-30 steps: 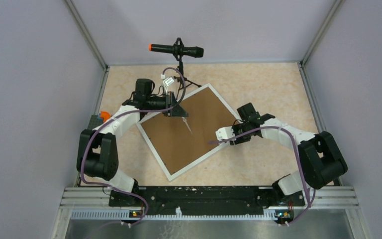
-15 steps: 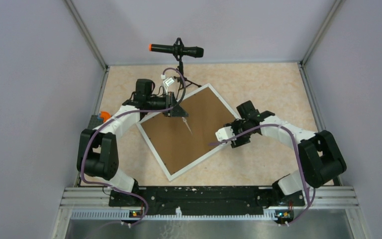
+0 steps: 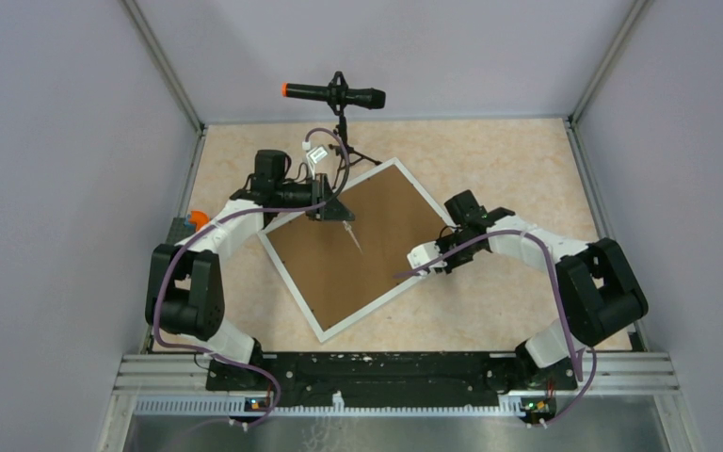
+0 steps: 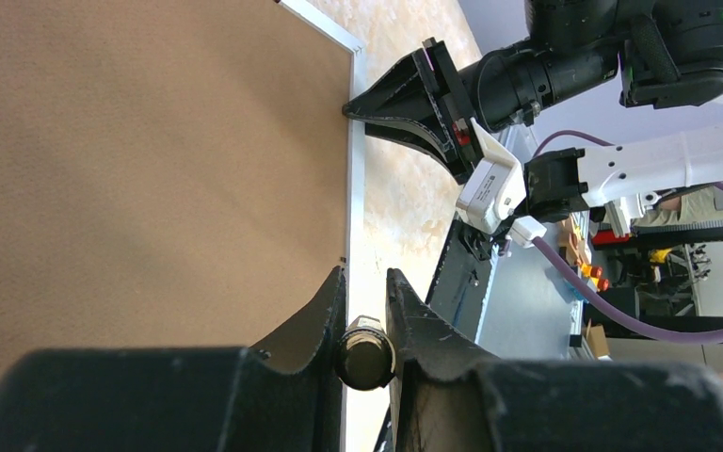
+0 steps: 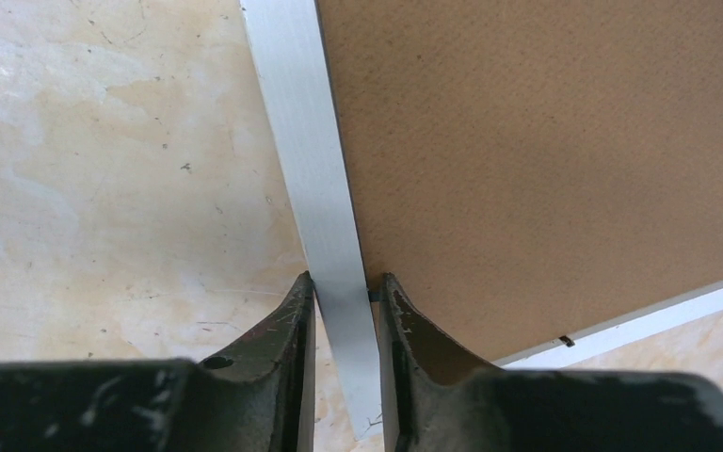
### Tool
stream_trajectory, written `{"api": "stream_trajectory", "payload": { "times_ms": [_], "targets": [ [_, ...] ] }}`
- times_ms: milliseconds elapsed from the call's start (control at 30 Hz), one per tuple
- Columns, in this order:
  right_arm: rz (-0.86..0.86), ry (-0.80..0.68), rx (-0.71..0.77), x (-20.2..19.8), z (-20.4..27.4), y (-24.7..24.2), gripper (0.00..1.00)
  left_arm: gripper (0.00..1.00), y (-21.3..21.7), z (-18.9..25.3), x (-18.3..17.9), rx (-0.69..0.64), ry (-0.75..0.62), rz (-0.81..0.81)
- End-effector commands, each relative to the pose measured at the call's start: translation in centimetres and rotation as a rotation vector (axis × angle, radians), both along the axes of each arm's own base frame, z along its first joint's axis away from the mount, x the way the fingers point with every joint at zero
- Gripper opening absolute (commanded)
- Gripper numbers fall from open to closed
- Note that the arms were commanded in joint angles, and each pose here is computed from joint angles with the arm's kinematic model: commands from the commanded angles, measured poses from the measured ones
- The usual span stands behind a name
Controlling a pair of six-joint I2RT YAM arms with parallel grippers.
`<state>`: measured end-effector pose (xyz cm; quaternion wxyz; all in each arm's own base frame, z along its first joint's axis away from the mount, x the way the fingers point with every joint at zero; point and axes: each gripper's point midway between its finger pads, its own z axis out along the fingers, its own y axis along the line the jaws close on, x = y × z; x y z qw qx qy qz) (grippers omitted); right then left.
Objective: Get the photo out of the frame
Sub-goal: Adjust the photo frame at the center of the board.
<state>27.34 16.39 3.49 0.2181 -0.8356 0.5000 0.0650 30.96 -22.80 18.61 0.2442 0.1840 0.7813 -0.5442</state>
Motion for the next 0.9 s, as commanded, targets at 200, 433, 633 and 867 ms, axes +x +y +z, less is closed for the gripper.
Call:
{"api": "stream_trajectory", "payload": {
  "times_ms": [200,433,633,867],
  "targets": [
    [-0.027,-0.071,0.005,0.1,-0.1,-0.5,0.00,0.00,0.0,0.2,0.4,-0.022,-0.033,-0.013],
    [-0.088,-0.204,0.032,0.9,0.6,-1.1,0.00,0.00,0.0,-0.1,0.5,-0.019,-0.025,-0.008],
    [-0.089,-0.186,0.046,0.4,0.7,-1.0,0.00,0.00,0.0,-0.1,0.6,-0.022,-0.020,-0.009],
    [-0.119,-0.216,0.084,0.6,2.8,-0.8,0.52,0.00,-0.1,0.1,0.5,-0.034,-0.015,-0.015]
  ]
}}
